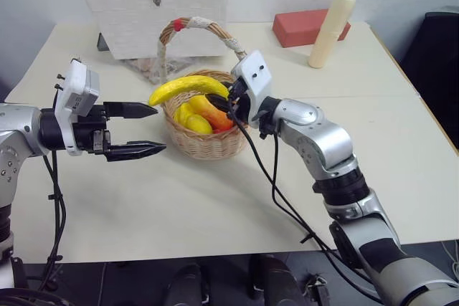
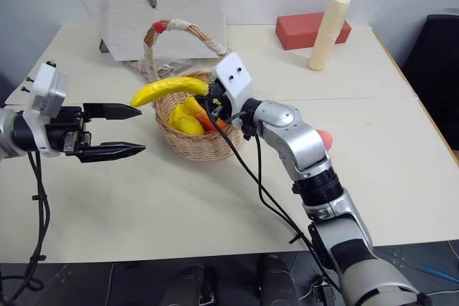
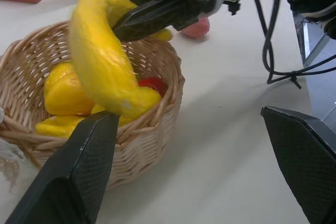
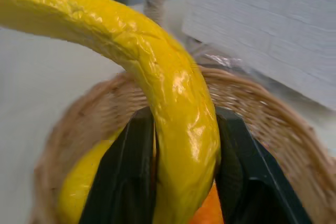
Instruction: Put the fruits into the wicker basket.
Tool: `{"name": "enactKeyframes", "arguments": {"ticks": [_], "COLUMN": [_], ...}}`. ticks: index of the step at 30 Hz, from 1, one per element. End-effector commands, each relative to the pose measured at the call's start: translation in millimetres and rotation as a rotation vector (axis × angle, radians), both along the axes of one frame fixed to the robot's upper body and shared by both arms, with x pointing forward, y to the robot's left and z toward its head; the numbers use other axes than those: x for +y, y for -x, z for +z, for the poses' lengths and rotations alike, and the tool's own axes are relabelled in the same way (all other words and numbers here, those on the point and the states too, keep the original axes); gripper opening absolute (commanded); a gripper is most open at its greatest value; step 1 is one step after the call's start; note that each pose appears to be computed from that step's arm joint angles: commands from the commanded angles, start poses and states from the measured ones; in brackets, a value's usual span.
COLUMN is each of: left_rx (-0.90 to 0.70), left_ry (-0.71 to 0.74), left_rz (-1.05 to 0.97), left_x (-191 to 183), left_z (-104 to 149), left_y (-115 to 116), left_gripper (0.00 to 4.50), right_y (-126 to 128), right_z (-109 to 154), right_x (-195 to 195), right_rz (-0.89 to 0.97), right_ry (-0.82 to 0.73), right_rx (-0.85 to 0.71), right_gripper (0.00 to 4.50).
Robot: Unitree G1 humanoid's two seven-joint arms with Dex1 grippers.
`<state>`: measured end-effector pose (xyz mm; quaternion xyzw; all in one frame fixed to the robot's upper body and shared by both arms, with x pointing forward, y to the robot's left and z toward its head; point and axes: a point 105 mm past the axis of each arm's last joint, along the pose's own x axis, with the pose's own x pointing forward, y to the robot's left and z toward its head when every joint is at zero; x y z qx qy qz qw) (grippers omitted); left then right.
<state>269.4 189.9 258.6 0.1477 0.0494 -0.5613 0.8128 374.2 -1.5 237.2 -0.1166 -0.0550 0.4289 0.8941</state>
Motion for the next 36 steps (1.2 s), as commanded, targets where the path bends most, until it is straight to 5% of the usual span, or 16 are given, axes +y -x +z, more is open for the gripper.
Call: {"name": "enactKeyframes", "arguments": {"ticks": [1,6,12,21,26,30,36], "left_rx": [-0.059,-0.06,-0.064,-0.042,-0.037,-0.045,-0.06], "left_ry": [0.002,0.012,0.046,0.076,0.077,0.081,0.09], "left_rz": [-0.019,-0.051,-0.146,-0.281,-0.279,-0.292,-0.313], "left_x": [-3,-9,-29,-55,-50,-53,-62], "left_z": [11,14,24,20,17,17,19], "left_y": [7,4,-4,-7,-12,-12,-8], "left_gripper": [4.5,4.5,4.5,4.5,4.5,4.5,4.5], "right_y": [4,29,82,142,183,178,127], "right_z": [11,22,19,-25,-31,-29,-44], "right_x": [4,0,-47,-217,-276,-285,-270], "right_rz": [0.01,0.079,0.173,-0.331,-0.505,-0.554,-0.596], "right_ry": [-0.018,-0.137,-0.159,-0.137,-0.079,-0.083,-0.139], "right_rx": [-0.044,0.032,0.106,0.323,0.392,0.348,0.28], "right_gripper": [2.85,4.48,4.48,4.48,4.48,4.48,4.48]}}
